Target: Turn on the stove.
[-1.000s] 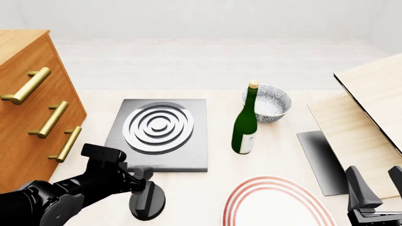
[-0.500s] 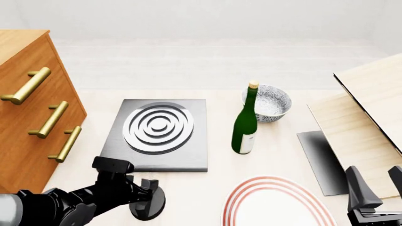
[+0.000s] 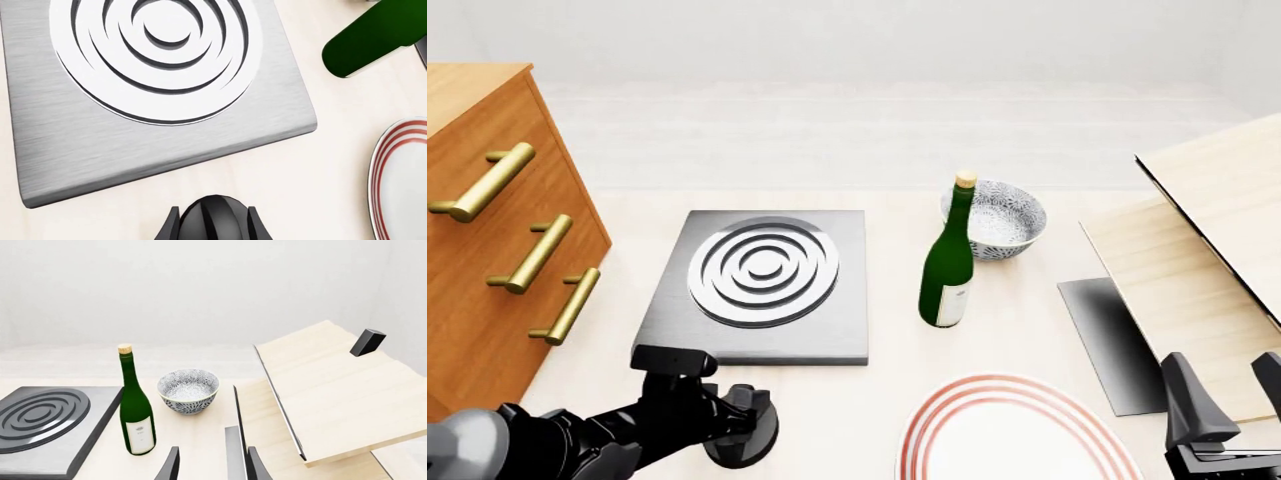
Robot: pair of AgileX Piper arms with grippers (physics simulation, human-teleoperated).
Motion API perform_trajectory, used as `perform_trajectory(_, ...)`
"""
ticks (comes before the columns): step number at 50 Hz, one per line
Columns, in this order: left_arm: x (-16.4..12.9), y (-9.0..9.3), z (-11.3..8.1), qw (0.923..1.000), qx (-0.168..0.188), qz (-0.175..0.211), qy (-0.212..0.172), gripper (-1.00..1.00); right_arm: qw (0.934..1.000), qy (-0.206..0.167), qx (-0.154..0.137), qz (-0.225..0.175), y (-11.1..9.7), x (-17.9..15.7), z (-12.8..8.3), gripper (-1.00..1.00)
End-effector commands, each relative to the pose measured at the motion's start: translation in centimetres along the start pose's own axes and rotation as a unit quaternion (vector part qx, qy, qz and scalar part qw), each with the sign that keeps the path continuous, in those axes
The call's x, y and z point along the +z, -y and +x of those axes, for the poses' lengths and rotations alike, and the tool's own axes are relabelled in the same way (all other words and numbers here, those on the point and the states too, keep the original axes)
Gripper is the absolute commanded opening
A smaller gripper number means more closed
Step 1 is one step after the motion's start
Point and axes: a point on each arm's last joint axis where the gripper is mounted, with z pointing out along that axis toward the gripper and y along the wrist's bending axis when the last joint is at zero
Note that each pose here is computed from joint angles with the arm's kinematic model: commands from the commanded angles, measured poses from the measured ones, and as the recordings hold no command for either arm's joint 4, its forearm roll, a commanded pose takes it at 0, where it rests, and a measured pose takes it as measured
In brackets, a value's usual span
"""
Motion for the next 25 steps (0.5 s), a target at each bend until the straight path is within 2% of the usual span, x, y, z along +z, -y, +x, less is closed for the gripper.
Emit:
perform_trajectory(1,0.2,0.0,0.4,0.9998,-0.008,-0.005,-0.015,1.00,1.0000,0.000,0.000,0.000,0.0,0.0,0.0,1.00)
perform_trajectory(6,-0.6,-0.3,-0.8,0.9999,-0.010,-0.013,-0.001,1.00,1.0000,0.000,0.000,0.000,0.0,0.0,0.0,1.00)
perform_trajectory(25,-1.9,-3.0,-2.3,0.9977,-0.019,-0.061,0.022,1.00,1.0000,0.000,0.000,0.000,0.0,0.0,0.0,1.00)
